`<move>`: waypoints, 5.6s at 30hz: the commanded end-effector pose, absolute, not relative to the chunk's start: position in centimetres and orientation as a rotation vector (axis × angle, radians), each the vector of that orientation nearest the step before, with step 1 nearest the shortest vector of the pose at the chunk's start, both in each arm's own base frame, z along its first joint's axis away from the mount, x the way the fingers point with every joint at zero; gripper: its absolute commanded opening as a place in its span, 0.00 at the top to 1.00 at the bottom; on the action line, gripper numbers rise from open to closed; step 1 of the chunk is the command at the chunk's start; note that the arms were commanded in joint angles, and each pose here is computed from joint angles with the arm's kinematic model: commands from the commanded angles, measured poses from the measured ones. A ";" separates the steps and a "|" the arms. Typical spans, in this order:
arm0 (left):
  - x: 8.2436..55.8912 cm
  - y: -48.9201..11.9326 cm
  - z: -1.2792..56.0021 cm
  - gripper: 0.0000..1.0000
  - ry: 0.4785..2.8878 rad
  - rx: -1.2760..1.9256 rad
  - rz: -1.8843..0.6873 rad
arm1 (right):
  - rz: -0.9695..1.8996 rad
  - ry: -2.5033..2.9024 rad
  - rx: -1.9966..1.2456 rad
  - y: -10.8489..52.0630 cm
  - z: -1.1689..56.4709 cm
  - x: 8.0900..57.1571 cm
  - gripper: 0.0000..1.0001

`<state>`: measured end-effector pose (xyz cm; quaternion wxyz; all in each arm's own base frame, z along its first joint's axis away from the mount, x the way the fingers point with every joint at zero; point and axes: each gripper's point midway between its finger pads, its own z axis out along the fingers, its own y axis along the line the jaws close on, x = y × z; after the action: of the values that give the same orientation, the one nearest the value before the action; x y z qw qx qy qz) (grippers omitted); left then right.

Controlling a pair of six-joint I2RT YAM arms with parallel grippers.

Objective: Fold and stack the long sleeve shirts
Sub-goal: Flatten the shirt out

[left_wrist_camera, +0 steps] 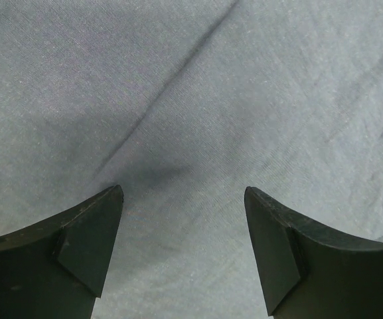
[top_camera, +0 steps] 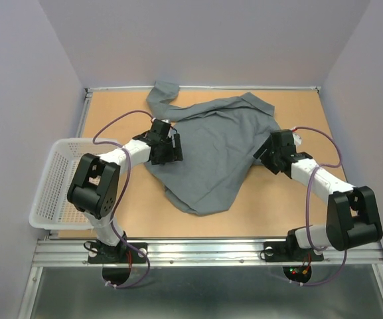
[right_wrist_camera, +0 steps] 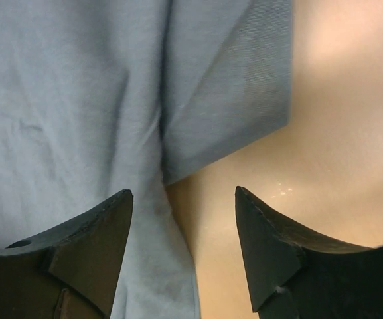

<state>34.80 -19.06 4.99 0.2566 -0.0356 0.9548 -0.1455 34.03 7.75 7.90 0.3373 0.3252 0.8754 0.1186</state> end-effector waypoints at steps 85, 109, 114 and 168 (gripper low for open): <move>33.3 -23.2 2.4 0.02 2.618 0.232 -0.121 | -0.176 2.274 1.036 -5.6 11.3 30.5 0.15; 33.2 -15.8 1.1 0.02 2.678 0.037 -0.124 | 0.412 2.334 1.028 -3.6 4.0 35.5 0.28; 33.1 -16.0 0.9 0.02 2.683 0.035 -0.132 | 0.458 2.384 0.932 -1.7 2.7 36.4 0.27; 35.4 -17.8 6.4 0.01 2.561 0.120 -0.191 | -0.012 2.157 0.609 -4.7 32.2 29.8 0.20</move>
<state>35.25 -16.26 2.78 0.2581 0.0061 0.9650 -0.0450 27.97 -8.52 33.27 0.4580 0.3233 0.8228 -0.0932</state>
